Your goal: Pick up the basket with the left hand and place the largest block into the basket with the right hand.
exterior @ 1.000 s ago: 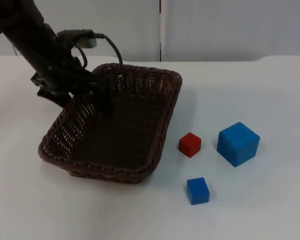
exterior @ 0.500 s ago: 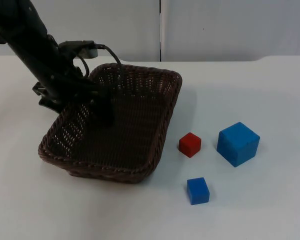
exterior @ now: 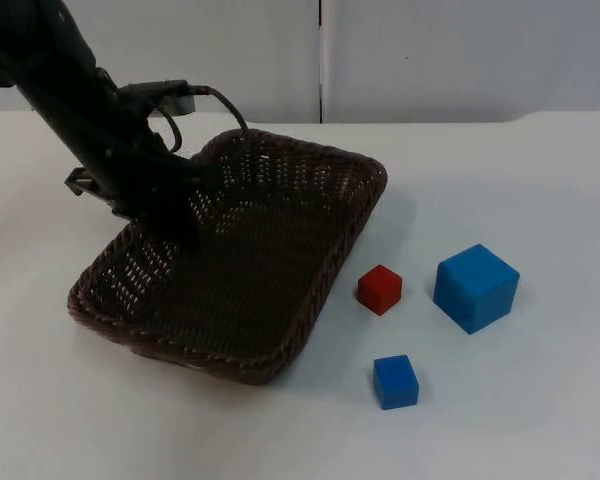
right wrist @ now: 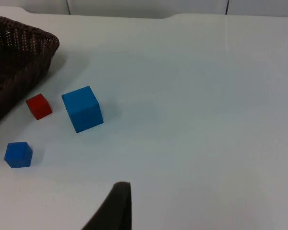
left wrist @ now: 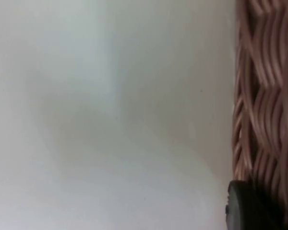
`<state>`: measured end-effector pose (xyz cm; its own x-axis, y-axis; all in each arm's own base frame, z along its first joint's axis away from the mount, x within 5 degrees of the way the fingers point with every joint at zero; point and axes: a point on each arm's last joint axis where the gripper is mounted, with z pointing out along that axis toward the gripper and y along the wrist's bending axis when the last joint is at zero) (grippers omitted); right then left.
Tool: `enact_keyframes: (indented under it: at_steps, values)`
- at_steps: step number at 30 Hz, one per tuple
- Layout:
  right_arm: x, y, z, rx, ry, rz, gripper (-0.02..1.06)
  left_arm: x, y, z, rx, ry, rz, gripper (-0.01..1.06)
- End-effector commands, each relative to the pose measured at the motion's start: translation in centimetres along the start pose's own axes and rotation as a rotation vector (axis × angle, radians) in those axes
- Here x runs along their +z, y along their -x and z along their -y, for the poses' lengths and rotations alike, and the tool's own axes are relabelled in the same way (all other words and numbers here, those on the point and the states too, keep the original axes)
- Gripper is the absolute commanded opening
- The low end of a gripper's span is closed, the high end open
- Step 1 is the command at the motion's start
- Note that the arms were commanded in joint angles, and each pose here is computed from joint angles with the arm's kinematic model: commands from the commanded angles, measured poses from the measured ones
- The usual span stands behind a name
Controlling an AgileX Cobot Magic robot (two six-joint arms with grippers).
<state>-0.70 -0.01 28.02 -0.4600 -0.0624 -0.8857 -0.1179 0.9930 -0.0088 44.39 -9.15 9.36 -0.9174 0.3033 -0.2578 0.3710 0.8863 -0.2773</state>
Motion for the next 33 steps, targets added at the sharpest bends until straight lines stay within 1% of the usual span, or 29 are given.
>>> enact_keyframes:
  at_steps: [1,4,9,13,14,18,24,29,33]
  values:
    - [0.0,0.0,0.0,0.0,-0.005,0.006,1.05,-0.2,0.0,0.1,0.01,0.004,-0.013,0.0]
    - [0.0,0.0,0.0,0.0,-0.005,0.006,1.05,-0.5,-0.1,0.2,-0.002,-0.002,-0.024,0.0]
    - [0.0,0.0,0.0,0.0,-0.005,0.006,1.05,-2.0,0.0,0.9,0.011,-0.019,-0.031,0.0]
    - [0.0,0.0,0.0,0.0,-0.005,0.006,1.05,-4.6,0.5,1.7,0.01,-0.015,0.008,0.0]
    - [0.0,0.0,0.0,0.0,-0.005,0.006,1.05,-4.6,0.5,1.7,0.01,-0.015,0.008,0.0]
    - [0.0,0.0,0.0,0.0,-0.005,0.006,1.05,-7.3,0.9,2.6,-0.02,-0.01,0.055,0.0]
    - [0.0,0.0,0.0,0.0,-0.005,0.006,1.05,-9.5,1.0,3.5,-0.025,-0.017,0.074,0.0]
    - [0.0,0.0,0.0,0.0,-0.005,0.006,1.05,-10.9,0.6,4.2,-0.046,-0.041,0.06,0.0]
    - [0.0,0.0,0.0,0.0,-0.005,0.006,1.05,-11.0,-0.4,4.8,-0.083,-0.084,0.049,0.0]
